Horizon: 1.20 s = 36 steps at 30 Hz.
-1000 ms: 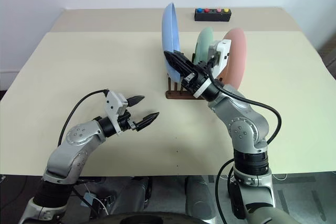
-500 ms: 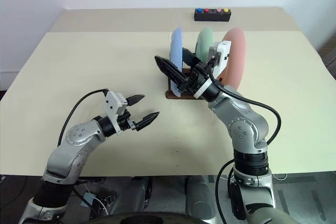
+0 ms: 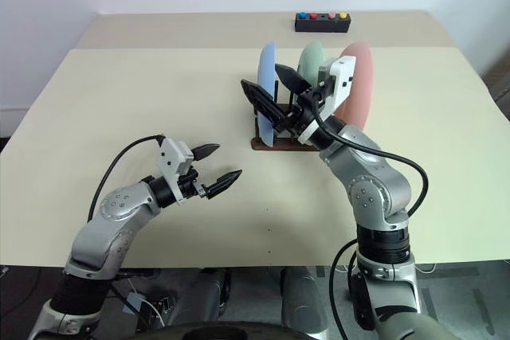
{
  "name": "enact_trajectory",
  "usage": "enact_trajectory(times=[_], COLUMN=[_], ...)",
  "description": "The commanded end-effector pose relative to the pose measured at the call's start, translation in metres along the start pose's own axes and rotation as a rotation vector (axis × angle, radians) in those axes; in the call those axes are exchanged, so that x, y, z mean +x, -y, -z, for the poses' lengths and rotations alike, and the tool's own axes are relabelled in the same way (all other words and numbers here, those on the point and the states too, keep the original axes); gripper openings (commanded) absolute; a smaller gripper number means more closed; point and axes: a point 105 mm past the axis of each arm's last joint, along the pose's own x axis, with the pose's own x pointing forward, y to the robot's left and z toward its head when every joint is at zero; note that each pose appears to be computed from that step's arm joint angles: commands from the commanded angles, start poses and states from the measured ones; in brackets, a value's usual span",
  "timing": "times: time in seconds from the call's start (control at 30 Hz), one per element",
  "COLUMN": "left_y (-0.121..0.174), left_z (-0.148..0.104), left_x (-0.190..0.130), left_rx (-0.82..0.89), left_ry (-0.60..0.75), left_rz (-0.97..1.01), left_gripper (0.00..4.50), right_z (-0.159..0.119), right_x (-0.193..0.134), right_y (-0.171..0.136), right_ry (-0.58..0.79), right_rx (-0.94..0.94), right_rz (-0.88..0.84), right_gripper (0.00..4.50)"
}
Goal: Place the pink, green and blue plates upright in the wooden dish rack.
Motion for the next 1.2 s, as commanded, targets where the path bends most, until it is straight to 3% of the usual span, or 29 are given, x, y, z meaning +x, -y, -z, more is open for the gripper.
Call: enact_trajectory(times=[0.03,0.13,0.3,0.43,0.5,0.63,0.77,0.93,1.2], left_y=[0.002,0.003,-0.003,-0.014,-0.019,-0.023,-0.023,-0.019,-0.02], left_z=[-0.011,-0.011,-0.014,-0.013,-0.011,-0.006,0.002,0.006,0.017], left_x=[0.001,0.001,-0.001,-0.006,-0.009,-0.012,-0.011,-0.006,-0.018], left_rx=[0.03,0.03,0.04,0.052,0.057,0.065,0.07,0.086,0.076], left_ry=[0.037,0.038,0.049,0.044,0.034,0.01,-0.016,-0.021,-0.035], left_rz=[0.01,0.011,-0.016,-0.057,-0.066,-0.064,-0.034,-0.011,-0.032], left_gripper=[4.5,4.5,4.5,4.5,4.5,4.5,4.5,4.5,4.5], right_z=[-0.026,-0.031,-0.054,-0.073,-0.072,-0.053,-0.026,0.001,0.036], right_x=[0.002,0.001,-0.011,-0.042,-0.067,-0.117,-0.181,-0.211,-0.221], right_y=[-0.013,-0.015,-0.014,-0.01,-0.004,0.007,0.027,0.038,0.051], right_ry=[0.053,0.053,0.058,0.048,-0.025,-0.224,-0.414,-0.494,-0.516], right_rx=[-0.12,-0.154,-0.378,-0.431,-0.468,-0.484,-0.421,-0.396,-0.377], right_rz=[-0.052,-0.062,-0.047,-0.051,-0.038,0.005,0.172,0.257,0.307], right_gripper=[4.47,4.47,4.47,4.47,4.47,4.47,4.47,4.47,4.47])
